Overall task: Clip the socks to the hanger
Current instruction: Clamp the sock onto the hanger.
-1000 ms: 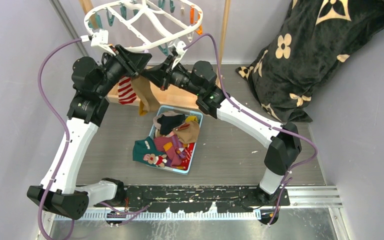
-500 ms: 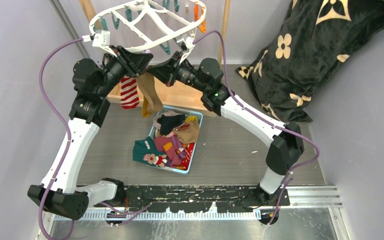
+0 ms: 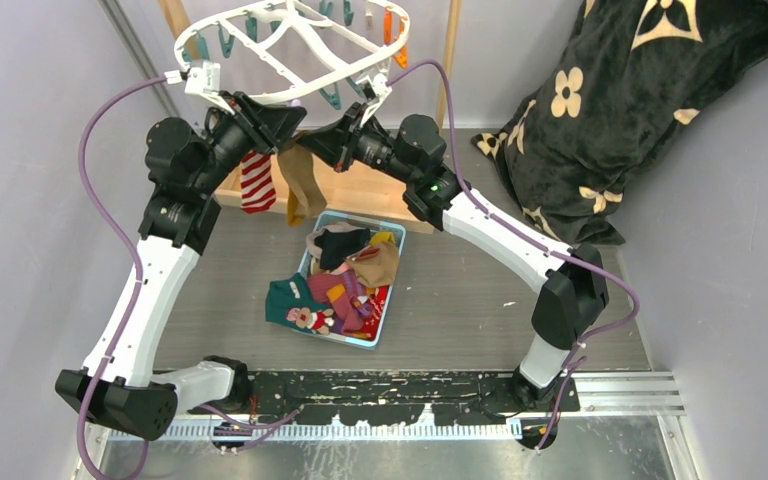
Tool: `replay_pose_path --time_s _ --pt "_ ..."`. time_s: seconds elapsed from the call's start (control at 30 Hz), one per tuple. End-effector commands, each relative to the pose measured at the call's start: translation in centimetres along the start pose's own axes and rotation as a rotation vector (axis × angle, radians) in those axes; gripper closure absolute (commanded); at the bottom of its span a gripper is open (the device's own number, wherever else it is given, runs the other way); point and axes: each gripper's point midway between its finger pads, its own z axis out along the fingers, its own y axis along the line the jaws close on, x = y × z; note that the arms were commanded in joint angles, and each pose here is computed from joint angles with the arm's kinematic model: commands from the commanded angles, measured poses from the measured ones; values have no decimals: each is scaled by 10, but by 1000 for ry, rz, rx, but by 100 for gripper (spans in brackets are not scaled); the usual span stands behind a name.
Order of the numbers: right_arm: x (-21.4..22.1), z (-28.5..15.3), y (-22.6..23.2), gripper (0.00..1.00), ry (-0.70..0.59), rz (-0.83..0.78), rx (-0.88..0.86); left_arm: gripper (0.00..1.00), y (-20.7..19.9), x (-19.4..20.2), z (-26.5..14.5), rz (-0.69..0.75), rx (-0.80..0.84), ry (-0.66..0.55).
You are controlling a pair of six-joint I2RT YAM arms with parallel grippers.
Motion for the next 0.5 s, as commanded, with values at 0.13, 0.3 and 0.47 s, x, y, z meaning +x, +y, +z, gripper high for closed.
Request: replay_pose_path --time_s 0.13,0.3,0.47 --pt "-35 -11 16 99 -85 -6 -7 98 -5 -17 -7 36 -2 -69" --pt "-24 -17 9 99 -59 -18 29 82 17 -8 -11 31 -109 -56" --pt "-21 -20 5 99 -46 -33 47 73 25 1 -11 21 -131 -41"
